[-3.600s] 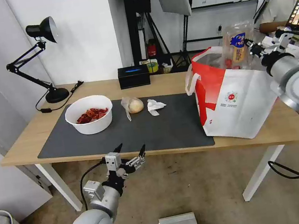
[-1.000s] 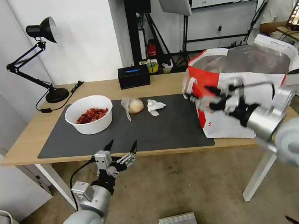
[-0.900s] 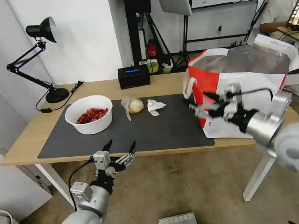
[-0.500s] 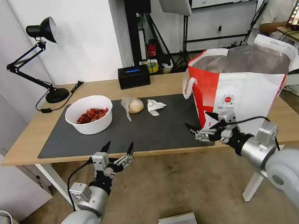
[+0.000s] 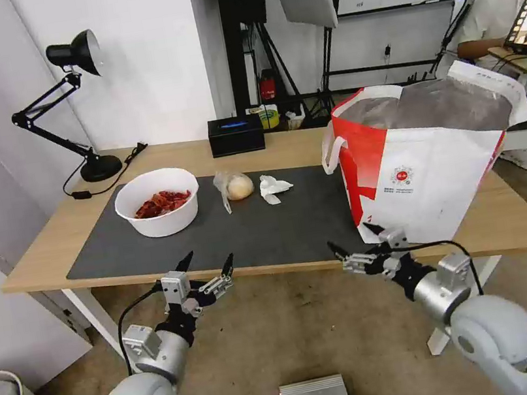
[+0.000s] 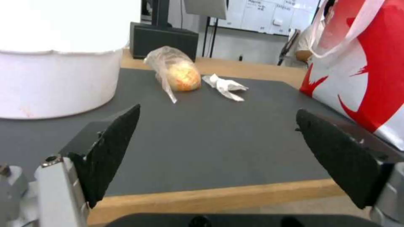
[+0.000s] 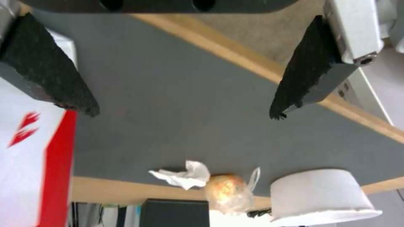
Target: Pick up the trash from the table and place it into the takeout bag.
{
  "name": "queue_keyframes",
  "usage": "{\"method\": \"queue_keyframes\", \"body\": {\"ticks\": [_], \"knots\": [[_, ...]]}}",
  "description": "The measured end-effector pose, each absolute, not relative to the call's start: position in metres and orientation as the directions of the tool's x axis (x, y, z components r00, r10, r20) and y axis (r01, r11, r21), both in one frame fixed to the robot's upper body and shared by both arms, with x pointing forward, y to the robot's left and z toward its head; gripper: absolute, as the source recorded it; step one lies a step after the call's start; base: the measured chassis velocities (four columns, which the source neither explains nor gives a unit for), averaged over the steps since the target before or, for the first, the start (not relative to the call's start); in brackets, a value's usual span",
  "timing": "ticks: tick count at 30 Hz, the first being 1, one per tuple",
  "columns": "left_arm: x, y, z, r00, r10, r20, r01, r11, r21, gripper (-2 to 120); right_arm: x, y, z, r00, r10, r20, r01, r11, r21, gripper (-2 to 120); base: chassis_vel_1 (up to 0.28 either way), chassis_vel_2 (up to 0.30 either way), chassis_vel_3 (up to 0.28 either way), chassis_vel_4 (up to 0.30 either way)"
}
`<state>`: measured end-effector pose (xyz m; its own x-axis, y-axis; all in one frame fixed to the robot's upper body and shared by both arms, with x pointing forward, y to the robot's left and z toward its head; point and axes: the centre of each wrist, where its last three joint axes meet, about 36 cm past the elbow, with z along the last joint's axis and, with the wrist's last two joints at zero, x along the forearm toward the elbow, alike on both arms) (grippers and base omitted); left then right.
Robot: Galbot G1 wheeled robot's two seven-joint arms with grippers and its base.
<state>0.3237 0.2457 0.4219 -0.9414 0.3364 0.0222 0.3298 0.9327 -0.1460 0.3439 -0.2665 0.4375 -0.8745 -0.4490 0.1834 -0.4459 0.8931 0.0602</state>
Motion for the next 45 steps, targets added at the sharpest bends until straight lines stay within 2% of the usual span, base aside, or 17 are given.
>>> {"method": "queue_keyframes", "body": {"ticks": [23,45], "knots": [[0.326,0.249,0.421,-0.942,0.334,0.020,0.328,0.935,-0.137,100,0.321,-0.240,0.421,-0.909,-0.383,0.163,-0.366,0.922,0.123,100,0.000,0.000,0.000,0.000],[0.327,0.252,0.421,-0.945,0.326,0.027,0.320,0.939,-0.129,100,0.328,-0.228,0.417,-0.910,-0.383,0.157,-0.363,0.921,0.143,100,0.000,0.000,0.000,0.000]]}}
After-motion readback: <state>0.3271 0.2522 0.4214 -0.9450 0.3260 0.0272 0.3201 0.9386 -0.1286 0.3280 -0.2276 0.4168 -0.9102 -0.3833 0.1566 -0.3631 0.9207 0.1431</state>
